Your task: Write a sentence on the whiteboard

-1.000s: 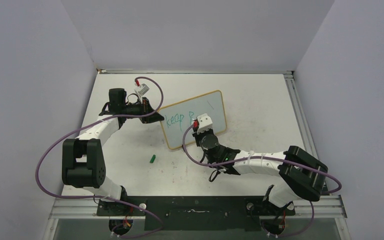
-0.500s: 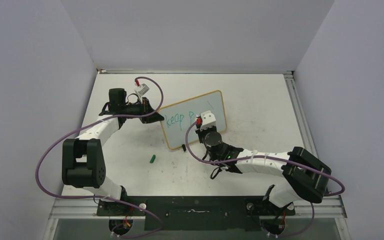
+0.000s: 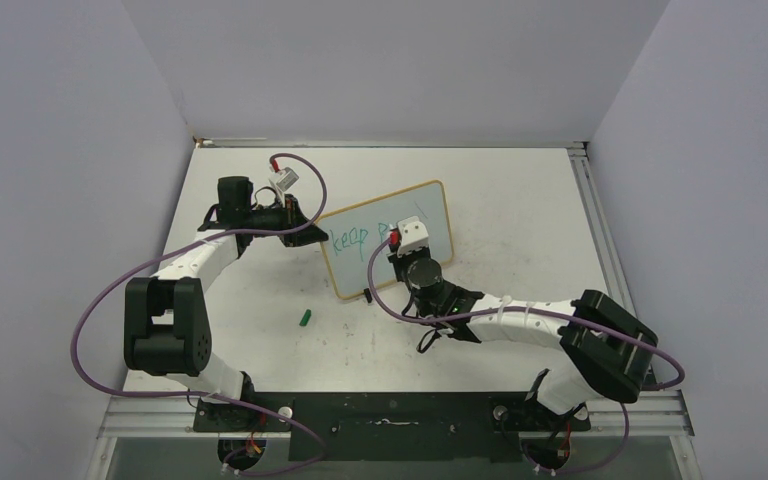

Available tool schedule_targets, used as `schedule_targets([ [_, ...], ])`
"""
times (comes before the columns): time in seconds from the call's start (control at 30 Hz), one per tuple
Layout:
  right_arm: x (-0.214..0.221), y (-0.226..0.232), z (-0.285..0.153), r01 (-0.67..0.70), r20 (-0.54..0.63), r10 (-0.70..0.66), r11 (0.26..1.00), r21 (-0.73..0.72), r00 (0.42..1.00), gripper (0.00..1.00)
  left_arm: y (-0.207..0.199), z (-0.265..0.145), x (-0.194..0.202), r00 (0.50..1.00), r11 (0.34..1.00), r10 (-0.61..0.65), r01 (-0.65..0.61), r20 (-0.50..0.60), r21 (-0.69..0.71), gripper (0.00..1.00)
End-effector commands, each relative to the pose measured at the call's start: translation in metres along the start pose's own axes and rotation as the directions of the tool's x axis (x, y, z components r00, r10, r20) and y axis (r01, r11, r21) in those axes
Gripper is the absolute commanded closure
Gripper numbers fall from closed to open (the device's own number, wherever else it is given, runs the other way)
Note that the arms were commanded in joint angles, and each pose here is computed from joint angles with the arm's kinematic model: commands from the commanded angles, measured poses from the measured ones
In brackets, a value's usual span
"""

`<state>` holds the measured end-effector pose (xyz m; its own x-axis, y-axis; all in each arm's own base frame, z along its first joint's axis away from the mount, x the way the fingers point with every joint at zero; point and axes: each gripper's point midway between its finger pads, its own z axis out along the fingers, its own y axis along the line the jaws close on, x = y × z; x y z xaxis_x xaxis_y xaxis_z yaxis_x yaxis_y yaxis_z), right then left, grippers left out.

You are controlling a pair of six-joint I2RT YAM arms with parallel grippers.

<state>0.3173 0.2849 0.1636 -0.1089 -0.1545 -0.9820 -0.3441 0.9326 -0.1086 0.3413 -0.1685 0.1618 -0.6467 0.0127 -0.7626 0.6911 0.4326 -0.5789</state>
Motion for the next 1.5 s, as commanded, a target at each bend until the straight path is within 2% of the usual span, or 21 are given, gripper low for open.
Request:
schedule_targets([
  [0.0,-0.021,0.003,0.008,-0.037,0.055,0.038,0.999,-0.004,0.998,0.95,-0.006,-0.005,-0.021,0.997,0.998,0.067,-0.067,0.029,-0.005,1.00],
  [0.6,0.028,-0.002,-0.010,-0.065,-0.052,0.065,0.998,0.003,0.997,0.95,-0.006,-0.005,-0.021,0.997,0.998,0.068,-0.068,0.029,-0.005,1.00],
  [0.9,0.006,-0.014,-0.003,-0.047,-0.008,0.047,0.997,0.058,0.999,0.95,-0.006,-0.005,-0.021,0.997,0.998,0.068,-0.068,0.030,-0.005,1.00],
  [1.47,-0.021,-0.015,0.010,-0.041,0.044,0.038,0.997,0.061,0.998,0.95,-0.007,-0.005,-0.022,0.997,0.998,0.069,-0.069,0.029,-0.005,1.00],
])
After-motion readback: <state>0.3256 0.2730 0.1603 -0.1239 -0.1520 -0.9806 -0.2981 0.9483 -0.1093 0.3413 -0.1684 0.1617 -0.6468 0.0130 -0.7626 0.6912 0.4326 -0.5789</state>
